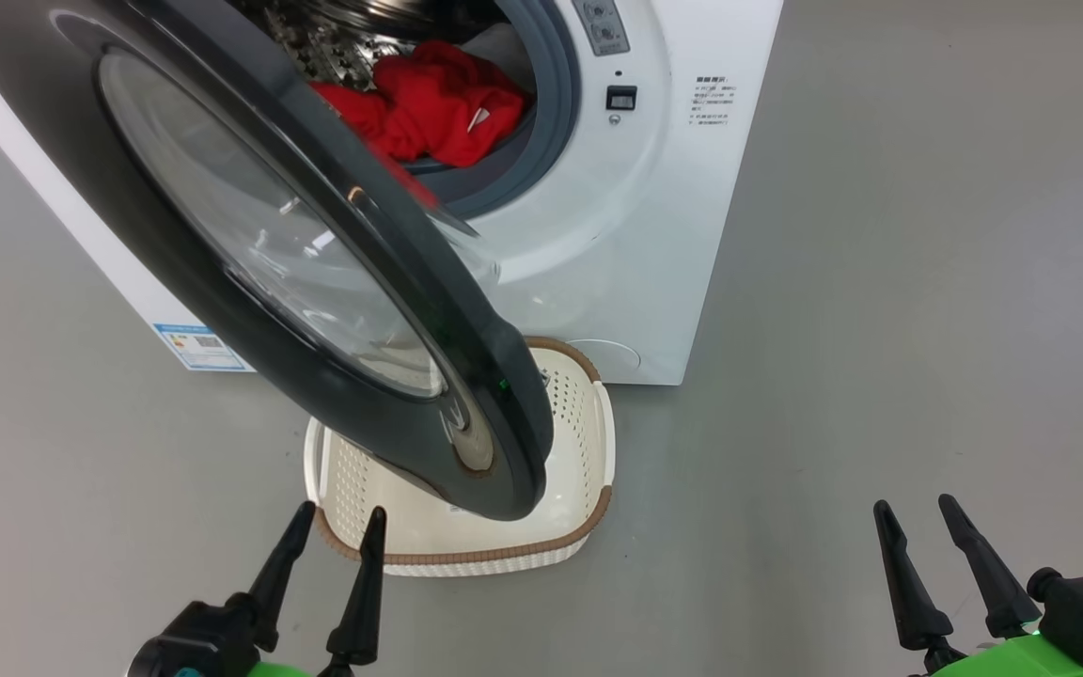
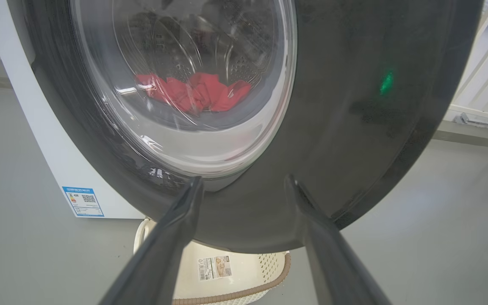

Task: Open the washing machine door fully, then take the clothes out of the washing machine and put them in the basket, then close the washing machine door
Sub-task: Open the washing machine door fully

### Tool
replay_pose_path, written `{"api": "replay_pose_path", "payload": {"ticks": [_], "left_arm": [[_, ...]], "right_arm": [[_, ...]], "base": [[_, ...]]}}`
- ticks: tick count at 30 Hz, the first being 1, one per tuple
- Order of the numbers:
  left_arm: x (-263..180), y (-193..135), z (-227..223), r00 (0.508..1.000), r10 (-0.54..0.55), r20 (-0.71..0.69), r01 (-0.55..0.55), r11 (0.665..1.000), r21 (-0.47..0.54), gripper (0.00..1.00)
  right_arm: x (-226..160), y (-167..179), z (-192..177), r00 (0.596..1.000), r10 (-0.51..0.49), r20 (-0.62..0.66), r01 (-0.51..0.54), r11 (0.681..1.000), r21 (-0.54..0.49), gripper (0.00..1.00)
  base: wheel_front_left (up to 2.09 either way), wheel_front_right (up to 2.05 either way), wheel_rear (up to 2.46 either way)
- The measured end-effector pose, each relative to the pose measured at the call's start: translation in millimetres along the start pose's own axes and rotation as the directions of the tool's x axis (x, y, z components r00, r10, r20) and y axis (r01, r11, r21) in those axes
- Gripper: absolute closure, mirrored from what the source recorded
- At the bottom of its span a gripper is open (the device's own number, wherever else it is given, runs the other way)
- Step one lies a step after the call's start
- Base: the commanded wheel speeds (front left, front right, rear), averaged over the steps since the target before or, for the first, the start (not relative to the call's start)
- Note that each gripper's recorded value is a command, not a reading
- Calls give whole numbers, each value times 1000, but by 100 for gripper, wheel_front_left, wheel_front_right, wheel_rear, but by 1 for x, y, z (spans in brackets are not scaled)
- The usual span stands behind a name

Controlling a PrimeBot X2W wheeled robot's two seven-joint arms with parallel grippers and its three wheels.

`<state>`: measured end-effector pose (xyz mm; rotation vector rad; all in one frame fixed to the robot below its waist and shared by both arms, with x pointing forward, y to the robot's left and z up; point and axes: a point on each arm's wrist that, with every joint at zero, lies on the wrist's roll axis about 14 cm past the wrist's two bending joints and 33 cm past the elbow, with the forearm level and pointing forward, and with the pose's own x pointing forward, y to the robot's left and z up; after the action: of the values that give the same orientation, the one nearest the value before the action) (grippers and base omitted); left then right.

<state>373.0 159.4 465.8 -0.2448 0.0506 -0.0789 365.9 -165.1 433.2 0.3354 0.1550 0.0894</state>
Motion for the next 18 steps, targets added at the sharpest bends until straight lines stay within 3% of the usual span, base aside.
{"api": "replay_pose_path", "payload": {"ticks": [18], "left_arm": [[1, 0, -3, 1000, 0, -9, 0, 1000, -1, 0]], "right_arm": [[1, 2, -2, 1000, 0, -4, 0, 1000, 11, 0]], "base": [[0, 0, 0]]}}
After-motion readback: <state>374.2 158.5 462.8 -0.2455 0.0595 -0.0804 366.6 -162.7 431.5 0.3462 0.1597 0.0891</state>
